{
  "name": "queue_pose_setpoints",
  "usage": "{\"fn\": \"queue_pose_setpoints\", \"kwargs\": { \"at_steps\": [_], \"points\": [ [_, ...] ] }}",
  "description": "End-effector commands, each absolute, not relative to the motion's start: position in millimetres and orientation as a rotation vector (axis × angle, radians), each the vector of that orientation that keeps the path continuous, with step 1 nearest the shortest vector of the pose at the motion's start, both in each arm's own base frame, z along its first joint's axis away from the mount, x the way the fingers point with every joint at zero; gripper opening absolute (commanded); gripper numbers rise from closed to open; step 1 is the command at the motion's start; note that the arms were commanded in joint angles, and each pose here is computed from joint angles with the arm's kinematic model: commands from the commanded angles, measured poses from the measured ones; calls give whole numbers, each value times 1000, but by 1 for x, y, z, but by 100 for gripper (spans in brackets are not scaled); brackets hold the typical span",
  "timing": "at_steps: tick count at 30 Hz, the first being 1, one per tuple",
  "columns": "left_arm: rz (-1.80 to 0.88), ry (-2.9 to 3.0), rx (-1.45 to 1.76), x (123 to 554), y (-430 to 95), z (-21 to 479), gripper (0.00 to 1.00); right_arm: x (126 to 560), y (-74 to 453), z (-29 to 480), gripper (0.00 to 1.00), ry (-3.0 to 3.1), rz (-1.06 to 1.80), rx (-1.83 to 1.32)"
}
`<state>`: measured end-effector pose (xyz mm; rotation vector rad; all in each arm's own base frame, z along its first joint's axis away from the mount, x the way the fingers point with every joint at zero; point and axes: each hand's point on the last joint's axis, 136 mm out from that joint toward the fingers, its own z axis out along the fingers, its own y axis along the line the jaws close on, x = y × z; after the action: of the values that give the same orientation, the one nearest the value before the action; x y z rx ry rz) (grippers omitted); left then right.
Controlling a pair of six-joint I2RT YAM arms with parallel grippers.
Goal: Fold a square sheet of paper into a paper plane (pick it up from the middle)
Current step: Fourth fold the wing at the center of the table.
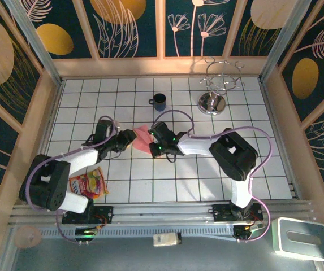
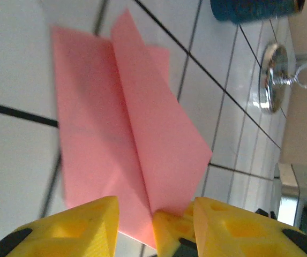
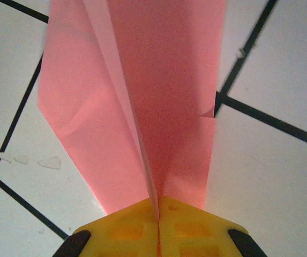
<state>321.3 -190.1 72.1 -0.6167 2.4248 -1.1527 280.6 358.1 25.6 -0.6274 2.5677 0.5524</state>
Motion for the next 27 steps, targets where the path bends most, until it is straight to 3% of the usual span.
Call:
{"fn": "queue_pose_setpoints", "kwargs": {
  "at_steps": [1,13,27],
  "points": [
    [-1291,2385,-564,323,-220,82,38,275,335,27,8,2637,500,-533],
    [-1260,2484,-556,311,-241,51,27,264,324,20,8,2738,663,-402],
    [-1182,2577,-530,314,-243,28,27,262,333,28,10,2741,913,-411]
  ]
}}
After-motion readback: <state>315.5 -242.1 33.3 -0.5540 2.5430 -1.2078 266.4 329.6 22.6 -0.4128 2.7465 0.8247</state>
